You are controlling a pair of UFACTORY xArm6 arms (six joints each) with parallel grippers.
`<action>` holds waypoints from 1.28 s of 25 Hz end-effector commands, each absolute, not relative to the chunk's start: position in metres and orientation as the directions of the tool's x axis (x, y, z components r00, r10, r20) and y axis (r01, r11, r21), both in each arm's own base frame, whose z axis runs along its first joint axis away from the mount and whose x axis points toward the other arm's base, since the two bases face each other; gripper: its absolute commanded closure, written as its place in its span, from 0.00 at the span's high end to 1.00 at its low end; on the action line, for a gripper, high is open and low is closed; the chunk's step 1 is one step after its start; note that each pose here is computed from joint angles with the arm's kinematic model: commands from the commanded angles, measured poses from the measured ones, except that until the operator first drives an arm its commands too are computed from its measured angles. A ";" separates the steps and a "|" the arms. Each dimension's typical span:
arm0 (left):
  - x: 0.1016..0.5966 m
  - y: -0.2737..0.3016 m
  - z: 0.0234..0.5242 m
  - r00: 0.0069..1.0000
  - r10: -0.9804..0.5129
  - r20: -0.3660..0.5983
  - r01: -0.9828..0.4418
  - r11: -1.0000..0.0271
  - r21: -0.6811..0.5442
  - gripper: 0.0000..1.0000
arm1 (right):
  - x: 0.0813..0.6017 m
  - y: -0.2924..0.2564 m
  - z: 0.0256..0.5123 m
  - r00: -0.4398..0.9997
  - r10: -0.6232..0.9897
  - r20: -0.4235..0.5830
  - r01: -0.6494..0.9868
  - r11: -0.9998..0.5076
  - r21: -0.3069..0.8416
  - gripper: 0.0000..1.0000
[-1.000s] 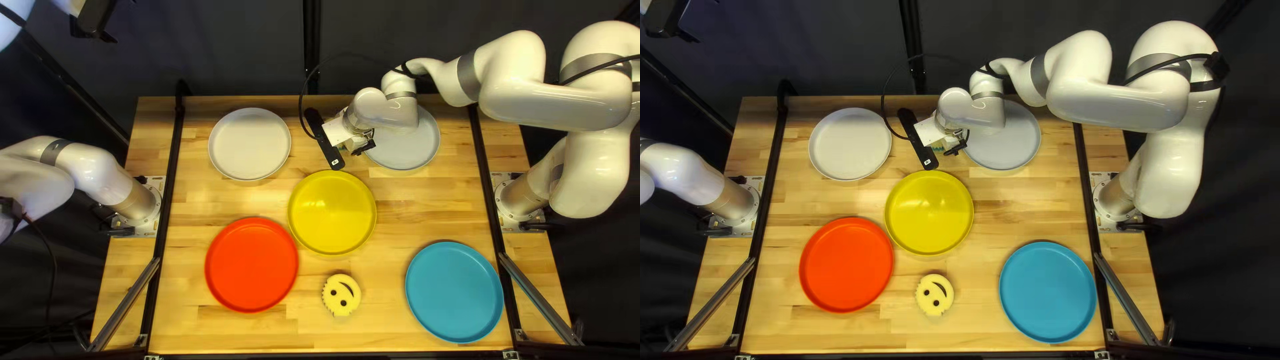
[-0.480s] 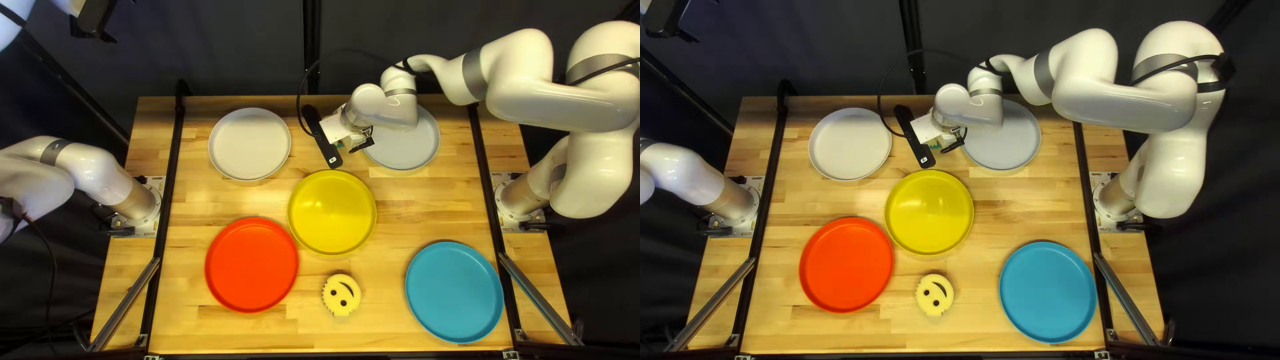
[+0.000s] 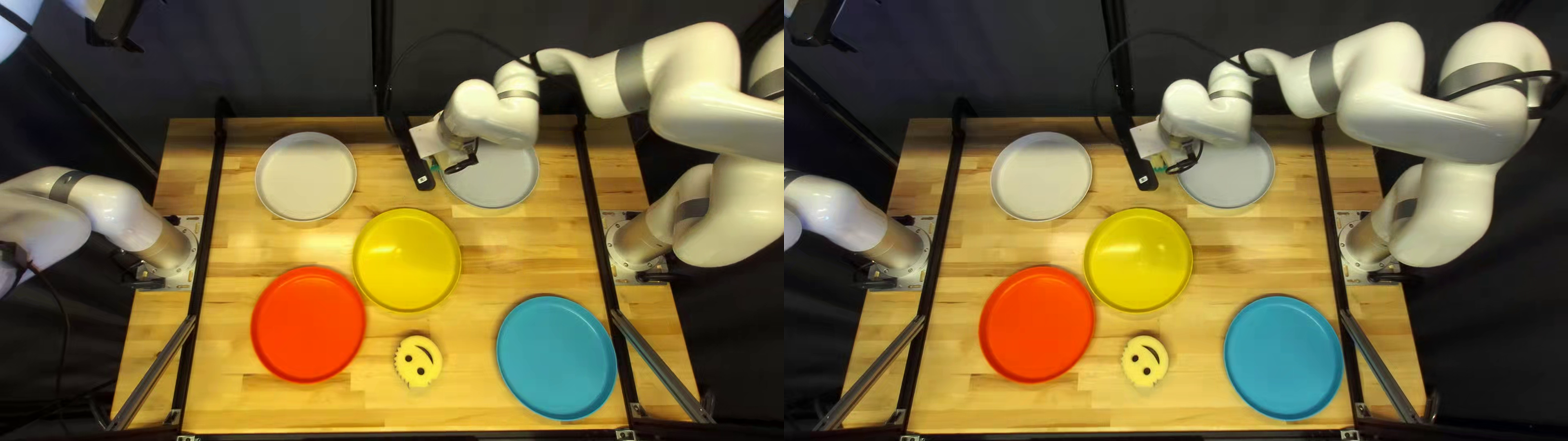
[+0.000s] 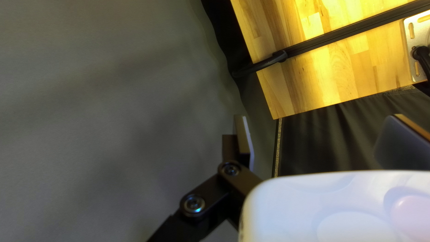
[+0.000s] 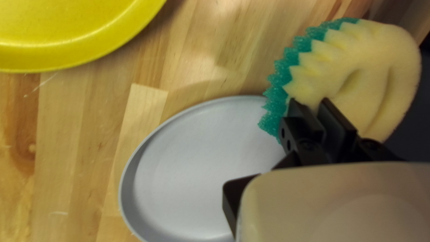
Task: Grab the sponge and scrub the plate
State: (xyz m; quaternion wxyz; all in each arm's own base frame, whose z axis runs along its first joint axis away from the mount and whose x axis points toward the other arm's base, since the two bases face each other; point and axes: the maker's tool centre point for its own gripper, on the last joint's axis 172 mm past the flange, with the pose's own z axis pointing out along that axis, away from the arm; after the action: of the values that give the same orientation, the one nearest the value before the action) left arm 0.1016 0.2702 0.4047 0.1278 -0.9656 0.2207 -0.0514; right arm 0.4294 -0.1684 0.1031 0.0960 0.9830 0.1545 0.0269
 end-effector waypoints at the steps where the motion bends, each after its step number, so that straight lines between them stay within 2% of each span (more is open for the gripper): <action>1: 0.102 0.270 0.405 0.897 -0.439 0.043 -0.413 -0.870 -0.269 1.00 | 0.411 -0.157 0.101 0.959 0.281 0.040 0.271 -0.948 0.170 0.00; 9: 0.102 0.270 0.405 0.897 -0.439 0.043 -0.413 -0.870 -0.269 1.00 | 0.374 -0.126 0.096 0.957 0.284 0.058 0.276 -0.955 0.108 0.00; 15: 0.102 0.270 0.405 0.897 -0.439 0.043 -0.413 -0.870 -0.269 1.00 | 0.369 -0.105 0.092 0.946 0.319 0.060 0.316 -0.947 0.057 0.00; 32: 0.102 0.270 0.405 0.897 -0.439 0.043 -0.413 -0.870 -0.269 1.00 | 0.360 -0.130 0.059 0.940 0.336 0.063 0.339 -0.939 -0.048 0.00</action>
State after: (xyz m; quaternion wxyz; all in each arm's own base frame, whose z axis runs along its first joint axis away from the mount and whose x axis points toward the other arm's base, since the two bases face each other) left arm 0.1016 0.2702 0.4047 0.1278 -0.9656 0.2207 -0.0514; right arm 0.3598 -0.1249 0.0615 -0.0256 0.9841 0.1737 0.0257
